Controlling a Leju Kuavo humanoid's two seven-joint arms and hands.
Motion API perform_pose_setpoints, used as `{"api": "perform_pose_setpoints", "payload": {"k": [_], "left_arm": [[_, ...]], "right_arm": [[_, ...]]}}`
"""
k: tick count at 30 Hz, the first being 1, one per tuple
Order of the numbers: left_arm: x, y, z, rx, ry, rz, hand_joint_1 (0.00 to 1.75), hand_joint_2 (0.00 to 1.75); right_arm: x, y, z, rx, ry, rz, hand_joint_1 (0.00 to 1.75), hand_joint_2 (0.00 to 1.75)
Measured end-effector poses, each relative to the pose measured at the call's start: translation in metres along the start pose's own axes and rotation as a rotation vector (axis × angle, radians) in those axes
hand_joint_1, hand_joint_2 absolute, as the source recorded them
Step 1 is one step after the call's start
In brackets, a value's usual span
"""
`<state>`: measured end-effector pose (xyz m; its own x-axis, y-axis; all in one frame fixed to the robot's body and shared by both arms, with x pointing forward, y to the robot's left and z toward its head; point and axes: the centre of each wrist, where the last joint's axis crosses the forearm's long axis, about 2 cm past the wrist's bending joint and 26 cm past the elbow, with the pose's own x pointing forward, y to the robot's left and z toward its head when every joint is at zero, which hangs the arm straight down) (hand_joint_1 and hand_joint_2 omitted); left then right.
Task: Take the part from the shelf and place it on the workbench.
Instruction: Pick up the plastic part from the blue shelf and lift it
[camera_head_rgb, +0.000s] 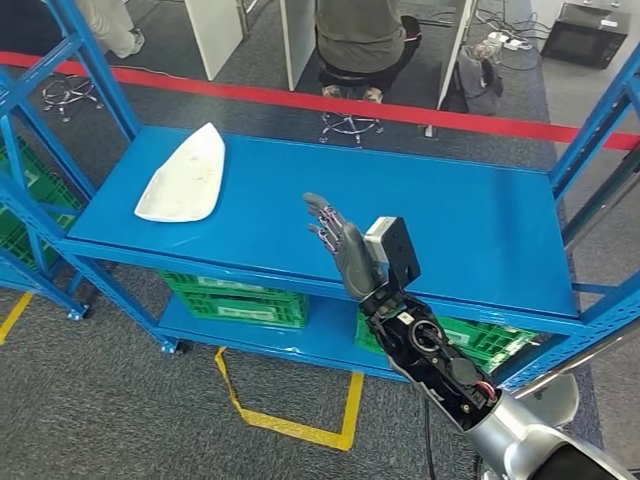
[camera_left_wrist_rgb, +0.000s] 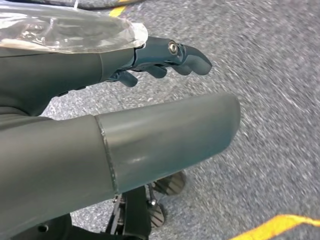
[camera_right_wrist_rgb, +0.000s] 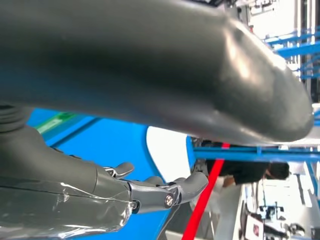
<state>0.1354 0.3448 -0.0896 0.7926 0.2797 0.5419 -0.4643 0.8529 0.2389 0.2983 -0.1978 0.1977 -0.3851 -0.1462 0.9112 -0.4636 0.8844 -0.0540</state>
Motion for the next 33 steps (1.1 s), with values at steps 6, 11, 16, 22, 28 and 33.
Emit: {"api": "perform_pose_setpoints", "payload": {"k": [6,11,16,22,28,33], "left_arm": [[0.001,0.0,0.0,0.0,-0.002,0.002,0.0,0.0],[0.001,0.0,0.0,-0.007,0.003,0.004,0.0,0.0],[0.0,0.0,0.0,-0.027,0.01,0.01,0.0,0.0],[0.001,-0.001,0.0,-0.042,0.017,0.015,0.0,0.0],[0.002,0.0,-0.001,-0.042,0.016,0.012,0.0,0.0],[0.002,0.0,-0.001,-0.041,0.016,0.012,0.0,0.0]], "right_arm": [[0.002,-0.002,-0.002,-0.005,-0.006,0.004,0.0,0.0],[0.002,-0.006,-0.002,-0.036,0.008,0.02,0.0,0.0],[0.0,-0.011,0.004,-0.084,0.039,0.034,0.0,0.0],[0.002,-0.016,0.004,-0.113,0.033,0.044,0.0,0.0],[0.004,-0.018,0.004,-0.122,0.026,0.046,0.0,0.0],[0.003,-0.018,0.006,-0.125,0.029,0.045,0.0,0.0]]}}
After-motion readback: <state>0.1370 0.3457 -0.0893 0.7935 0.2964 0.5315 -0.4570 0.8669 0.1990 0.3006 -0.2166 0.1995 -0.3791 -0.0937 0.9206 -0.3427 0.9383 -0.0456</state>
